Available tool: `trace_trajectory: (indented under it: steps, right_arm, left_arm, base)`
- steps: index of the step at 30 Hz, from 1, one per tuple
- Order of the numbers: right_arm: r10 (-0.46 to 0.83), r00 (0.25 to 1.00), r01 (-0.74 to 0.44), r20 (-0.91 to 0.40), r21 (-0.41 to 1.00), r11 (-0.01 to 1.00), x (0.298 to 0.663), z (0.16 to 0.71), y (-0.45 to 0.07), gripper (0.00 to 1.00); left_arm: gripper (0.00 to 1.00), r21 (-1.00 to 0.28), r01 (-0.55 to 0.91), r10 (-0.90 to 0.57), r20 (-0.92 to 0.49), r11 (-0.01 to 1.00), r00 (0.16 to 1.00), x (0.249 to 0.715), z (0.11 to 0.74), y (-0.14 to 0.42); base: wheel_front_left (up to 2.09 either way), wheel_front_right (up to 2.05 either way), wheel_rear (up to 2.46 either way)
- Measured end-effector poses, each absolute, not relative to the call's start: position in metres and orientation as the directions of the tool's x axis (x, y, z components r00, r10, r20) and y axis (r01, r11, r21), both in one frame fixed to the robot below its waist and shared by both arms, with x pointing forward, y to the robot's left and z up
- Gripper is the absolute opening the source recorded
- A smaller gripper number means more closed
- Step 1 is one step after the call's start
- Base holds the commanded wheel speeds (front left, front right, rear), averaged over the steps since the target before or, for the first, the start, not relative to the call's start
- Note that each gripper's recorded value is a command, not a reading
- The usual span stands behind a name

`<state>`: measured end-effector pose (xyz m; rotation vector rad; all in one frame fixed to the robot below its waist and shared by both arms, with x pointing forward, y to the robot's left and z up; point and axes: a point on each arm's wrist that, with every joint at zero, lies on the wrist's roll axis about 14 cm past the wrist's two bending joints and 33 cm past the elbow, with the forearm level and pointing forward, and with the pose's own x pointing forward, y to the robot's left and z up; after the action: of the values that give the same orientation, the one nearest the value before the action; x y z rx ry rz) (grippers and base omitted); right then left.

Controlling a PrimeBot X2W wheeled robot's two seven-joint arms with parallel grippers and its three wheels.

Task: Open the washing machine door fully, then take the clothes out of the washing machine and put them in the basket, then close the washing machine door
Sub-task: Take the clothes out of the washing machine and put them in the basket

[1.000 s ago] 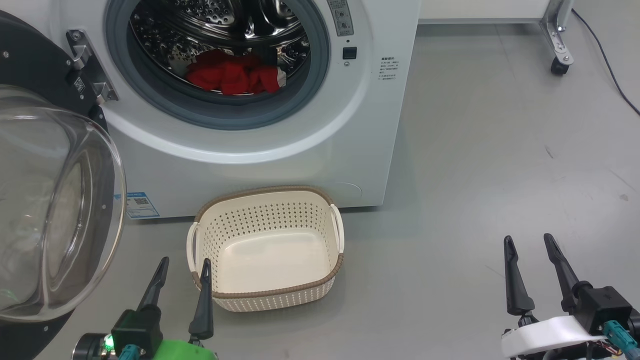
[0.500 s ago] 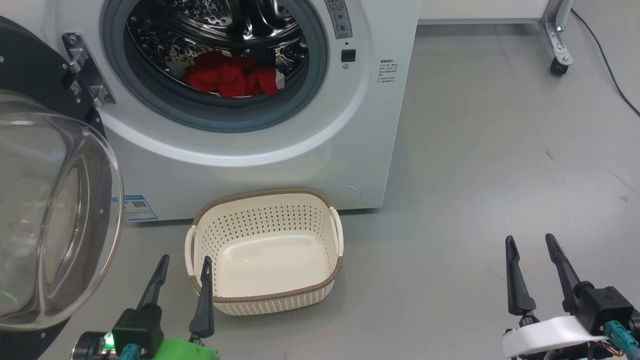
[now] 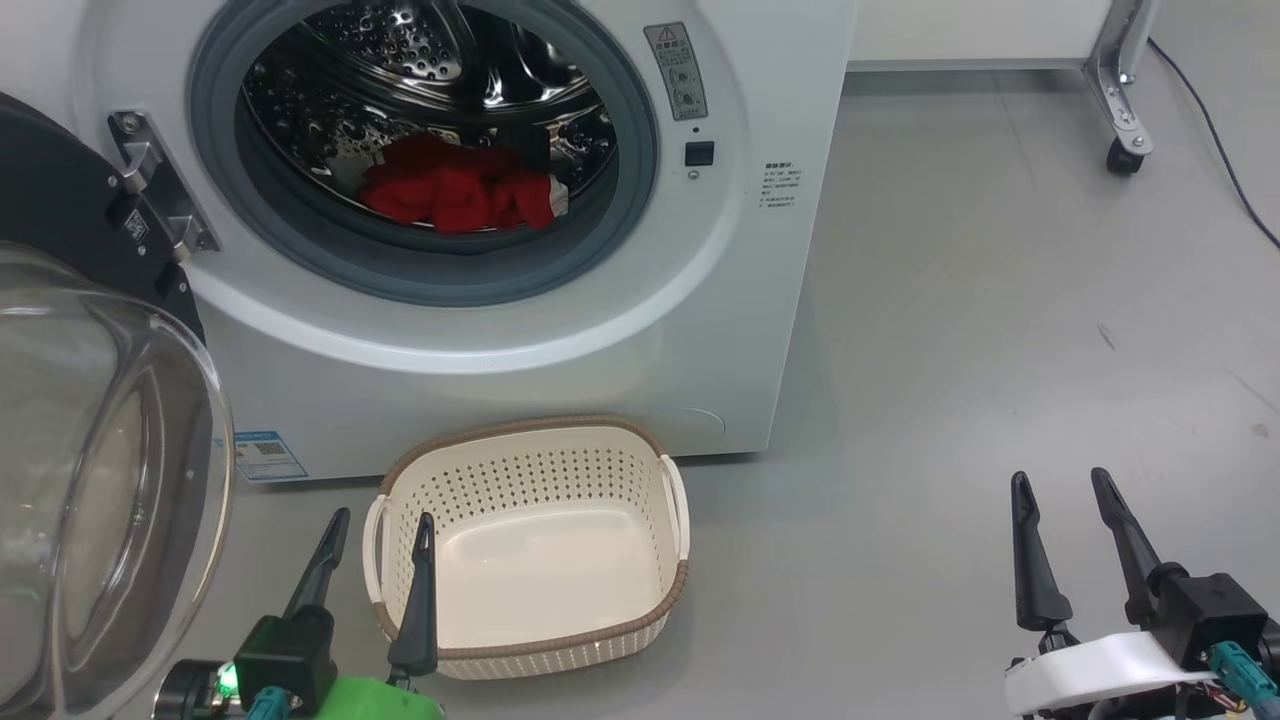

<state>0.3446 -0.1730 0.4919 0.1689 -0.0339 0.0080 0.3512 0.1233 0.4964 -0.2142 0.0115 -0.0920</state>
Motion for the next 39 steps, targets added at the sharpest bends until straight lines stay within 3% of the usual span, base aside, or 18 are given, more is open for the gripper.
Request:
trace_trajectory:
  steps: [18,39]
  right_arm:
    - [0.006,0.999,-0.012,0.036,0.169,0.986,0.3433,0.4923,-0.1726,1.00]
    - [0.008,1.000,-0.013,0.026,0.170,0.985,0.3436,0.4893,-0.1724,1.00]
  left_arm:
    - [1.00,-0.208,0.076,-0.076,0.008,0.975,0.997,0.3512,0.4997,0.1272]
    - [1.00,-0.202,0.074,-0.074,0.007,0.977,0.997,0.3524,0.4992,0.1275]
  base:
    - [0.64,-0.64,0.00]
    - [0.07,-0.07,0.00]
